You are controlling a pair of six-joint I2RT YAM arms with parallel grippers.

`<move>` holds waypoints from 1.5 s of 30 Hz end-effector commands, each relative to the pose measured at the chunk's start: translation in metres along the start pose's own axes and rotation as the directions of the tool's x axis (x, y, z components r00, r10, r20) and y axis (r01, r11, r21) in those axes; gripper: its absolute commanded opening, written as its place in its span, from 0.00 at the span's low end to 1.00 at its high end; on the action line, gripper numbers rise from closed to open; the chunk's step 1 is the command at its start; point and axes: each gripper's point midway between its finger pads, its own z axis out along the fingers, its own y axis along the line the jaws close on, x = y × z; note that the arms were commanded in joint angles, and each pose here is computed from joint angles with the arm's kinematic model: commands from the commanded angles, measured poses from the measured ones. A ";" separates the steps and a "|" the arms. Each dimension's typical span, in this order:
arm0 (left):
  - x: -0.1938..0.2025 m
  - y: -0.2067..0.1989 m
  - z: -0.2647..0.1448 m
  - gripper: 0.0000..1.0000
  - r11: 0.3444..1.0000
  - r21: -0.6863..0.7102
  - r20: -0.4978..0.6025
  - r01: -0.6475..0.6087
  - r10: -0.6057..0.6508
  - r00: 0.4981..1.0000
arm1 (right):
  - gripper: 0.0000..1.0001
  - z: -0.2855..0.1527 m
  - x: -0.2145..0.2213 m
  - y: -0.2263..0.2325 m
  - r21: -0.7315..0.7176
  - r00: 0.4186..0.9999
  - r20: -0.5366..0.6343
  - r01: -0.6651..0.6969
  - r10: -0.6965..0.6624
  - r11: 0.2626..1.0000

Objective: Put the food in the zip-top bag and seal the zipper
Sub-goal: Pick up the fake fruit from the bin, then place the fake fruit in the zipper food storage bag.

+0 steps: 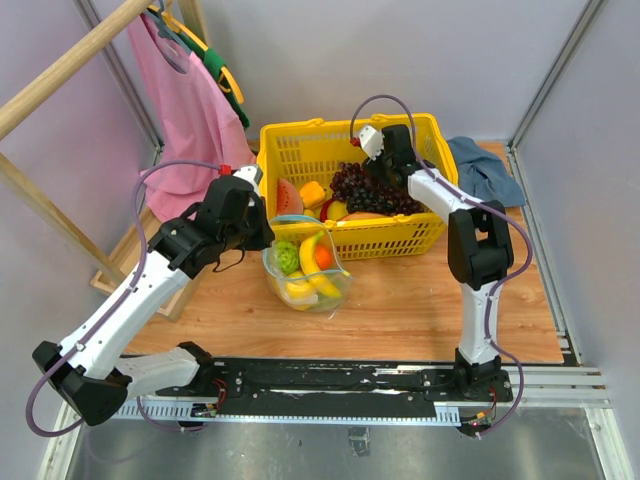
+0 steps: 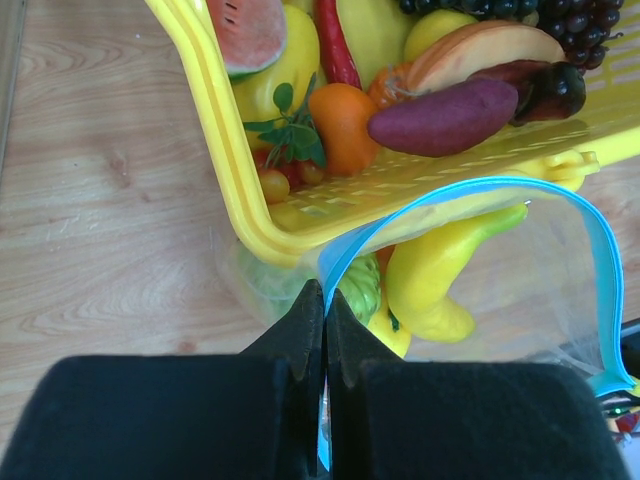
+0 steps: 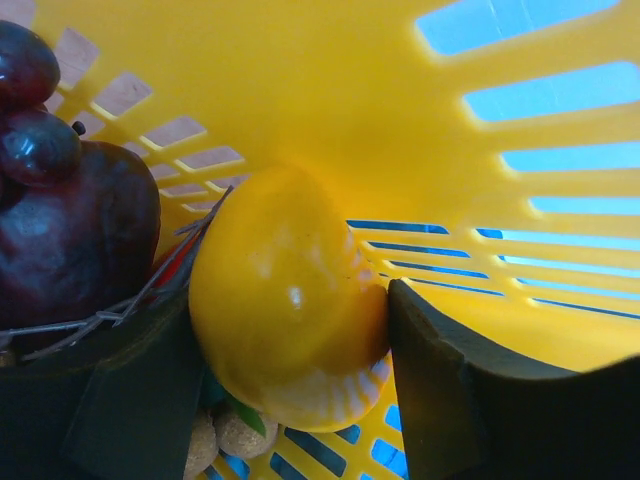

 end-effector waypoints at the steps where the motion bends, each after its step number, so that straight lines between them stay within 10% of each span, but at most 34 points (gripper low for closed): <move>1: -0.009 -0.003 -0.005 0.00 0.999 0.032 0.040 0.001 -0.002 0.999 | 0.53 0.001 0.016 -0.001 -0.007 0.999 -0.053 -0.006 0.006 1.000; 12: -0.012 -0.005 -0.011 0.00 0.999 0.051 0.065 0.008 -0.011 0.998 | 0.14 -0.073 -0.025 -0.019 -0.061 0.986 0.108 -0.118 0.124 0.991; 24: -0.013 -0.005 -0.013 0.00 0.998 0.057 0.081 0.018 -0.022 0.996 | 0.03 -0.131 -0.059 -0.016 -0.176 0.925 0.212 -0.281 0.315 0.943; 45: -0.019 -0.006 -0.017 0.00 0.995 0.067 0.121 0.080 -0.087 0.989 | 0.01 -0.352 -0.173 0.047 -0.587 0.593 0.547 -0.231 0.590 0.776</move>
